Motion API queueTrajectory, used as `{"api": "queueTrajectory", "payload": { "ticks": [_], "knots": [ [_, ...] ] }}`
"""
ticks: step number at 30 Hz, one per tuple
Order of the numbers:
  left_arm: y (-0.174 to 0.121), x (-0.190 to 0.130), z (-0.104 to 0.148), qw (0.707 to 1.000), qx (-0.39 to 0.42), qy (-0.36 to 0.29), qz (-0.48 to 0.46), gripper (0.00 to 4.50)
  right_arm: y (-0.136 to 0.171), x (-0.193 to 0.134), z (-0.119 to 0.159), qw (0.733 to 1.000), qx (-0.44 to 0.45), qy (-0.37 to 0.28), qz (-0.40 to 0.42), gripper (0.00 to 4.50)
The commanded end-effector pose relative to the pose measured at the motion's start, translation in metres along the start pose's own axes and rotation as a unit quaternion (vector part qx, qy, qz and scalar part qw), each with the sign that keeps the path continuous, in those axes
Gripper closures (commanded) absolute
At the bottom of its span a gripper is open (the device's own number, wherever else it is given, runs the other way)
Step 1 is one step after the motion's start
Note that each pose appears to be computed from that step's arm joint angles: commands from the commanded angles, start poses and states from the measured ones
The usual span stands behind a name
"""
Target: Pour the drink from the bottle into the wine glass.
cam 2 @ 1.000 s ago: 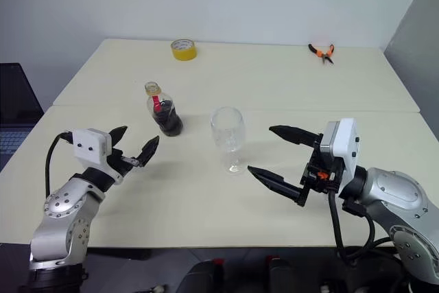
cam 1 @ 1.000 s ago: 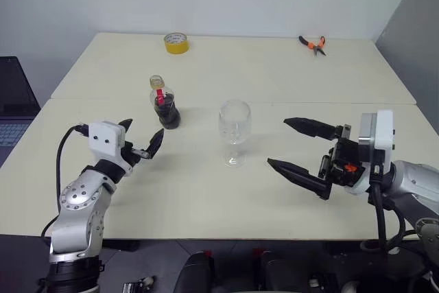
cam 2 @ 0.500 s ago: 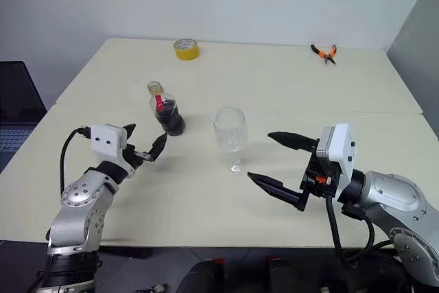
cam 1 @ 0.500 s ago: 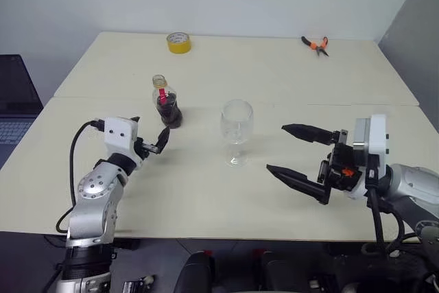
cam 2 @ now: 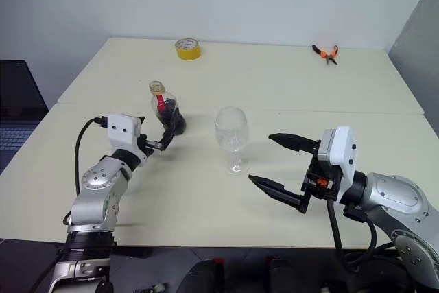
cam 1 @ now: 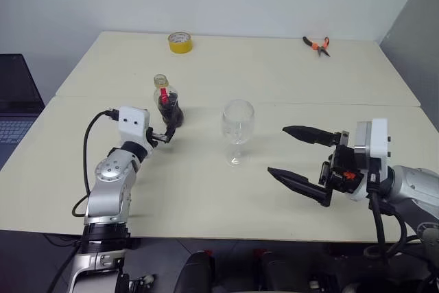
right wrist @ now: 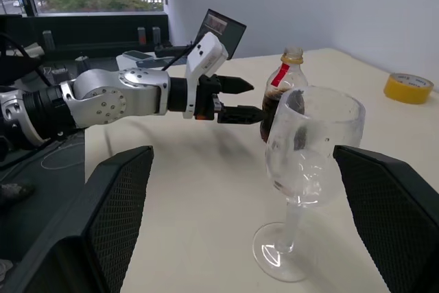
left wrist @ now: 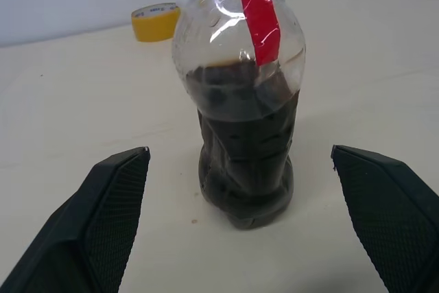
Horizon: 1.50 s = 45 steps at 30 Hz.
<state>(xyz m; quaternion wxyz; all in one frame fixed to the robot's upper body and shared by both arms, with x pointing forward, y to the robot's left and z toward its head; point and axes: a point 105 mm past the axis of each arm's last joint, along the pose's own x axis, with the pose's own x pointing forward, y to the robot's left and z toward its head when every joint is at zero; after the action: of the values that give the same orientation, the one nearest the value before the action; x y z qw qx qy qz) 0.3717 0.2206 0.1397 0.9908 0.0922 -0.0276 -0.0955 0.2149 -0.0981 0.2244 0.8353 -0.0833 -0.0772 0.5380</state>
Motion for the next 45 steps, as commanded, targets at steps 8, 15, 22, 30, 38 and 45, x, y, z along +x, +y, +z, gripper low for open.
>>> {"api": "queueTrajectory", "payload": {
  "ticks": [8, 15, 22, 30, 38, 45],
  "knots": [
    [0.001, 0.032, 0.005, 1.0, -0.024, -0.011, -0.011, 0.0, 0.004, 0.007, 0.018, 0.999, -0.033, -0.016, 0.015, 0.02],
    [-0.003, 0.049, 0.006, 0.999, -0.026, -0.017, -0.03, 0.0, 0.004, 0.007, 0.017, 0.999, -0.032, -0.017, 0.013, 0.02],
    [-0.004, 0.055, 0.011, 0.998, -0.028, -0.03, -0.038, 1.54, 0.004, 0.007, 0.016, 0.999, -0.033, -0.017, 0.008, 0.0],
    [-0.004, 0.052, 0.011, 0.998, -0.035, -0.037, -0.04, 3.45, 0.003, 0.009, 0.016, 0.999, -0.033, -0.021, 0.006, 0.0],
    [-0.01, 0.045, 0.028, 0.996, -0.014, -0.065, -0.058, 3.73, 0.001, 0.01, 0.017, 0.999, -0.033, -0.025, -0.004, 0.0],
    [-0.046, 0.034, 0.08, 0.974, 0.087, -0.139, -0.157, 3.75, -0.009, 0.019, 0.01, 0.996, -0.034, -0.036, -0.069, 0.0]
  ]
}}
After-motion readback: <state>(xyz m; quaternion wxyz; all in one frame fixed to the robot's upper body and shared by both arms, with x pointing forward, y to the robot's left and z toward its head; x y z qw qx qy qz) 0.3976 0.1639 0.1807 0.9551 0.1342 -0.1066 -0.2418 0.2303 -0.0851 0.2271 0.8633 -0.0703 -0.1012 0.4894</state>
